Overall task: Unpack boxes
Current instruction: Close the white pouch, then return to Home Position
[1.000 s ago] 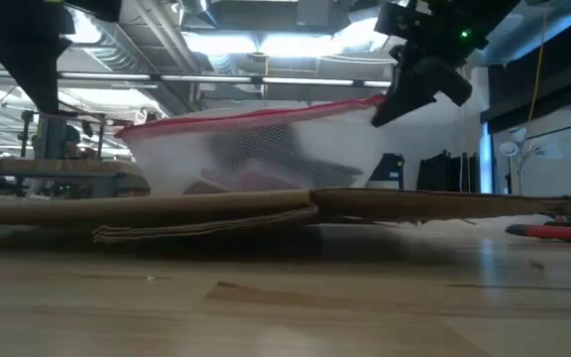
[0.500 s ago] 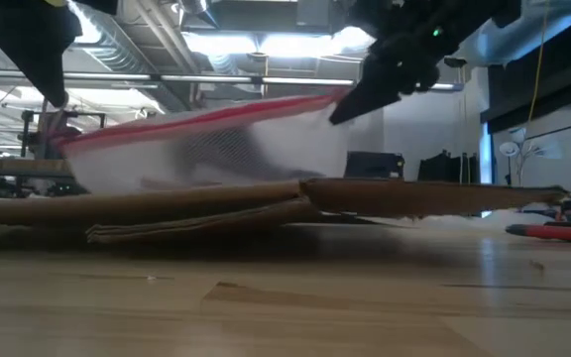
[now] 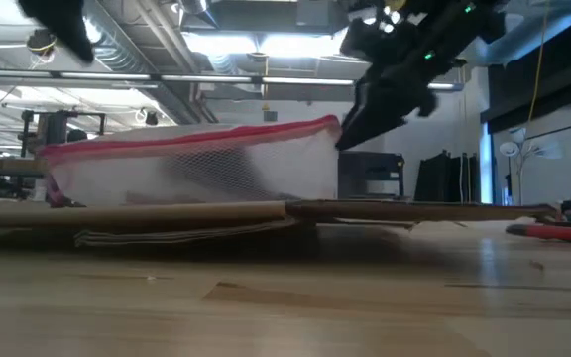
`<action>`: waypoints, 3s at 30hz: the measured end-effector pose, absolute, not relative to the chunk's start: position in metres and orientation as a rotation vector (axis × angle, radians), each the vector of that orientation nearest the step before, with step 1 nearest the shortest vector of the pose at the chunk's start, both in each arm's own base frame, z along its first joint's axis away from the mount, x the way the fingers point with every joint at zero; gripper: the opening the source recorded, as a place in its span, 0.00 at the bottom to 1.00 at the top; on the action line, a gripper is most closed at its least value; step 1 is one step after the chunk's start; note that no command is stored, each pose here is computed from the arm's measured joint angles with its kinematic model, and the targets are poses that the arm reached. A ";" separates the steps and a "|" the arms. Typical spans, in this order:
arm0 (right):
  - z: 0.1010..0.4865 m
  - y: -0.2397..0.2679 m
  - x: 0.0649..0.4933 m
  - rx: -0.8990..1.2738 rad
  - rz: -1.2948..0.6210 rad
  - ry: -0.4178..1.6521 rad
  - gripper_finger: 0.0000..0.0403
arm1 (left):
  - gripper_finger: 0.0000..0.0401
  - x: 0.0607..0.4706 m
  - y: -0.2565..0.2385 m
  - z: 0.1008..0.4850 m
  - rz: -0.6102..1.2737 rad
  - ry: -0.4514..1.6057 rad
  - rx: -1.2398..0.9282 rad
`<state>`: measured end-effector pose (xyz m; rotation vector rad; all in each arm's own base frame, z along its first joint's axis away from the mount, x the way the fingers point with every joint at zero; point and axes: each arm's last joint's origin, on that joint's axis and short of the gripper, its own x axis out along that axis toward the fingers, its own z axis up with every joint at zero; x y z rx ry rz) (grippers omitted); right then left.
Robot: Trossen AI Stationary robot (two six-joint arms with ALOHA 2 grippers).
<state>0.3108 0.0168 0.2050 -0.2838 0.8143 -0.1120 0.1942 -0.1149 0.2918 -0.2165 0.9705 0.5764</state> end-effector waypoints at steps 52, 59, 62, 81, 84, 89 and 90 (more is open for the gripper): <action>0.201 0.035 0.311 0.054 -0.094 0.826 0.37 | 0.34 0.185 -0.071 0.182 0.235 0.826 -0.218; 0.187 0.056 0.285 0.088 -0.121 0.891 0.37 | 0.34 0.172 -0.077 0.168 0.269 0.964 -0.278; 0.180 0.055 0.280 0.028 -0.266 0.869 0.37 | 0.34 0.169 -0.078 0.160 0.314 0.969 -0.310; 0.123 -0.017 0.287 -0.145 -0.312 0.948 0.37 | 0.34 0.207 -0.130 0.118 0.155 0.822 -0.486; 0.139 -0.018 0.282 -0.136 -0.293 0.956 0.37 | 0.34 0.211 -0.134 0.135 0.127 0.861 -0.436; 0.194 -0.006 0.276 -0.073 -0.172 0.850 0.37 | 0.34 0.209 -0.131 0.197 0.102 0.824 -0.353; 0.204 -0.004 0.273 -0.060 -0.155 0.824 0.37 | 0.34 0.207 -0.127 0.208 0.120 0.808 -0.310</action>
